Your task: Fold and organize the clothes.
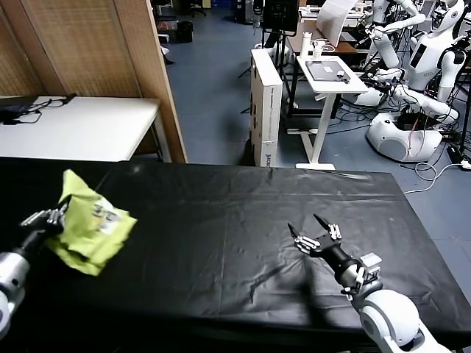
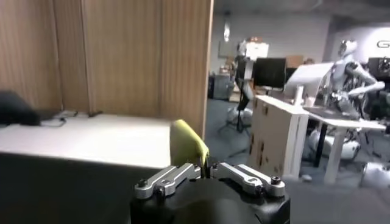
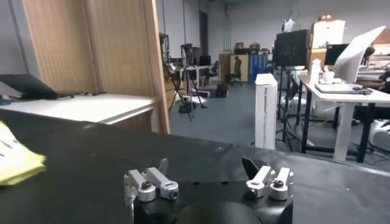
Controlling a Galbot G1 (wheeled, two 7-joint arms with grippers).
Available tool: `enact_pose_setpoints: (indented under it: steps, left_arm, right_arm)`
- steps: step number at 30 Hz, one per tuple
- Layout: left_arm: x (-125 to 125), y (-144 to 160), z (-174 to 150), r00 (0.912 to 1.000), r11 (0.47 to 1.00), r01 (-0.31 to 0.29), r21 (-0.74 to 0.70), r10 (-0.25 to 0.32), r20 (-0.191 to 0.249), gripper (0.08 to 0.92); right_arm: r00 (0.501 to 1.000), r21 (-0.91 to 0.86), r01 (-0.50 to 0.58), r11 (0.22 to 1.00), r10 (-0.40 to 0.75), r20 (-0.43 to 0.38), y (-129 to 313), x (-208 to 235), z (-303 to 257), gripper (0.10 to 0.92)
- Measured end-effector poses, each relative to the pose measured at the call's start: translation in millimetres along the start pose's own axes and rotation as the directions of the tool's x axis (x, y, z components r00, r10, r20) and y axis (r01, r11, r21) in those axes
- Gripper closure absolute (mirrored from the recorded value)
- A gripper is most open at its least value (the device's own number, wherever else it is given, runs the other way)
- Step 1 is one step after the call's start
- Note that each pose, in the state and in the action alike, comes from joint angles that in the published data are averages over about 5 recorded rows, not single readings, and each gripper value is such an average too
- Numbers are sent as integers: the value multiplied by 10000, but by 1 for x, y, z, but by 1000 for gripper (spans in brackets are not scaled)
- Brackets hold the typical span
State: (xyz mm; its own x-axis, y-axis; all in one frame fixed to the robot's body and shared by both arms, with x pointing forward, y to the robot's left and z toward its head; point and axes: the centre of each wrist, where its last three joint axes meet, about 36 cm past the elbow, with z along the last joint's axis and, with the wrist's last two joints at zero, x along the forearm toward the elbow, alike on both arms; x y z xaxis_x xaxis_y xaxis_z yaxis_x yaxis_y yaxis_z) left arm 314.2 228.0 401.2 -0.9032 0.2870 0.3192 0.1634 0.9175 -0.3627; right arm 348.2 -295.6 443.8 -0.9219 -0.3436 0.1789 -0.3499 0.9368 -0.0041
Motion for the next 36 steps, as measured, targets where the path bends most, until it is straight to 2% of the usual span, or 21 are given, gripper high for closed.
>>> enact_pose_setpoints:
  steps: [3,6,7,10,14,18,20,23,27,33,36]
  left_arm:
    - [-16,-22,24,9984,9992,-352,197,360,-435,820]
    - [-27,-40,38,9955,9976,-657,210,670,-668,811]
    - [-29,-44,40,9947,9970,-761,154,770,-687,790]
    - [-31,-55,42,9925,9940,-1083,-134,1073,-593,654]
    - [-26,-60,32,9882,9866,-1532,-569,1527,-124,391]
    - [-17,-56,6,9790,9785,-1751,-1090,1848,861,169]
    - [-13,-50,-7,9727,9755,-1653,-1453,1855,1392,112]
    - [-8,-34,-23,9668,9722,-1282,-1959,1666,1938,95]
    - [1,-11,-39,9654,9668,-653,-2470,1238,2294,93]
    - [14,2,-45,9651,9577,-31,-2876,782,2499,93]
    - [17,5,-44,9668,9533,177,-3014,605,2483,92]
  right_arm:
    - [9999,-80,99,9999,-100,-108,1,-3,2,115]
    - [9991,-282,307,9991,-315,-285,4,-7,5,115]
    - [9985,-365,393,9986,-406,-356,5,-8,6,115]
    - [9958,-663,660,9956,-699,-595,9,-11,9,115]
    - [9899,-1080,1010,9890,-1108,-887,16,-16,13,115]
    - [9819,-1525,1366,9788,-1542,-1101,29,-21,17,115]
    - [9781,-1734,1513,9732,-1728,-1162,38,-24,19,115]
    - [9731,-2048,1661,9646,-1939,-1241,55,-30,23,115]
    - [9622,-2764,1775,9445,-2255,-1527,82,-39,31,115]
    - [9346,-3783,2068,9023,-2965,-1964,121,-55,41,120]
    - [9269,-3989,2226,8896,-3200,-1963,131,-59,43,164]
